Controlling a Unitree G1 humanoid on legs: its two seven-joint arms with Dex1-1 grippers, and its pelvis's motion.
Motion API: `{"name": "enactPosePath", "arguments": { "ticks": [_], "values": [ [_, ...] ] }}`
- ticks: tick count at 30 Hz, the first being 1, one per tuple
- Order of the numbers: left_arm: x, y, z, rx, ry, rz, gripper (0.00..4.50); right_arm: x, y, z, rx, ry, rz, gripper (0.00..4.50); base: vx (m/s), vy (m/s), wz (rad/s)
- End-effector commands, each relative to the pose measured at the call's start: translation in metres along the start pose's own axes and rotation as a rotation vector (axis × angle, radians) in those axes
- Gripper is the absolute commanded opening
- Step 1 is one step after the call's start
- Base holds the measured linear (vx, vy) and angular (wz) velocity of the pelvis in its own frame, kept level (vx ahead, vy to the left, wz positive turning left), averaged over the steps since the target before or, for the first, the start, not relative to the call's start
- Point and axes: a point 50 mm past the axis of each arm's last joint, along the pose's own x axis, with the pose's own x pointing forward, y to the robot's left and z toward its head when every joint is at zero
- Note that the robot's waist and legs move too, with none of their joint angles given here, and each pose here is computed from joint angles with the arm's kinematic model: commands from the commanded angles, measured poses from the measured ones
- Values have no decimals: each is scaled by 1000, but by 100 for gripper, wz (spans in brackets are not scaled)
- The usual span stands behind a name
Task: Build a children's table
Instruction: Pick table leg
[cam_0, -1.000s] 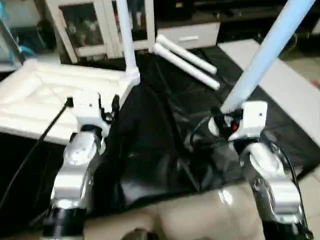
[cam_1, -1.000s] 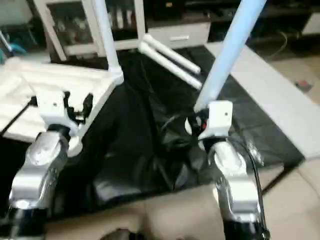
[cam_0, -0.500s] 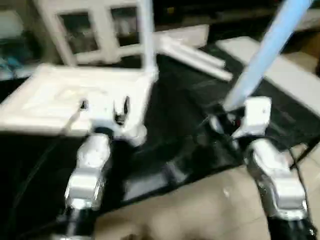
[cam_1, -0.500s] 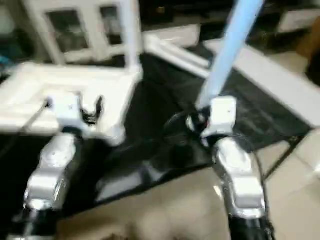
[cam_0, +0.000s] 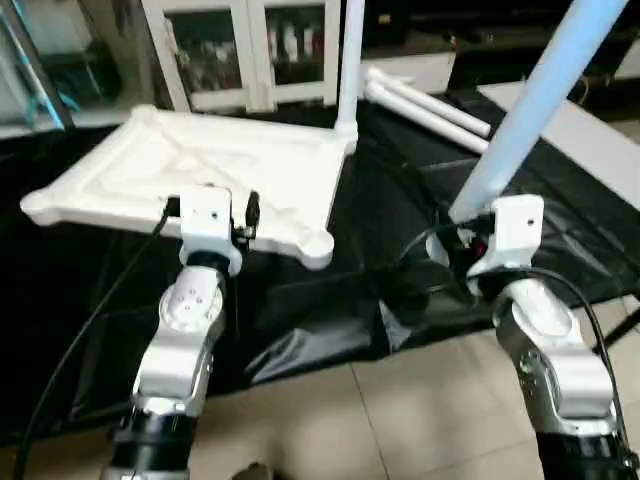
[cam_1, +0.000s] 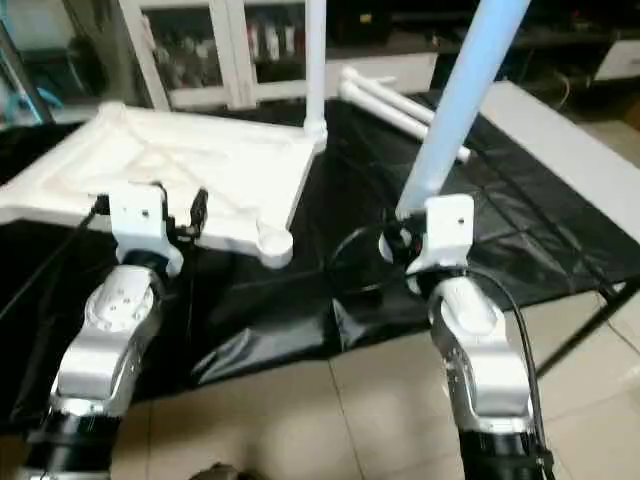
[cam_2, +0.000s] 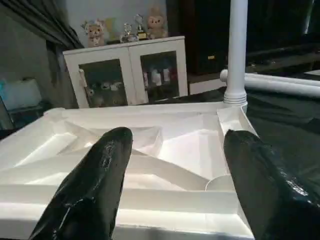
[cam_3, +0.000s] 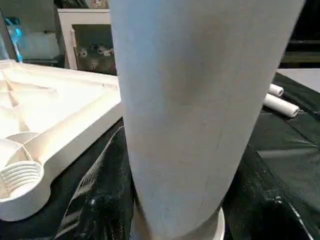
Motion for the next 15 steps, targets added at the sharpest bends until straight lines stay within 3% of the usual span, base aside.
{"name": "enactPosePath", "arguments": {
  "ticks": [1, 9, 15],
  "values": [
    [3, -1, 8, -13, -30, -12, 335, 1, 0, 3, -4, -7, -1, 188, 0, 54, -4],
    [7, -7, 12, -30, -45, -41, 335, -1, -6, 3, -14, -7, -24, 188, 53, 56, -6],
    [9, -10, 12, -35, -42, -60, 335, -2, -9, 5, -29, -15, -35, 188, 164, 72, 49]
  ]
}}
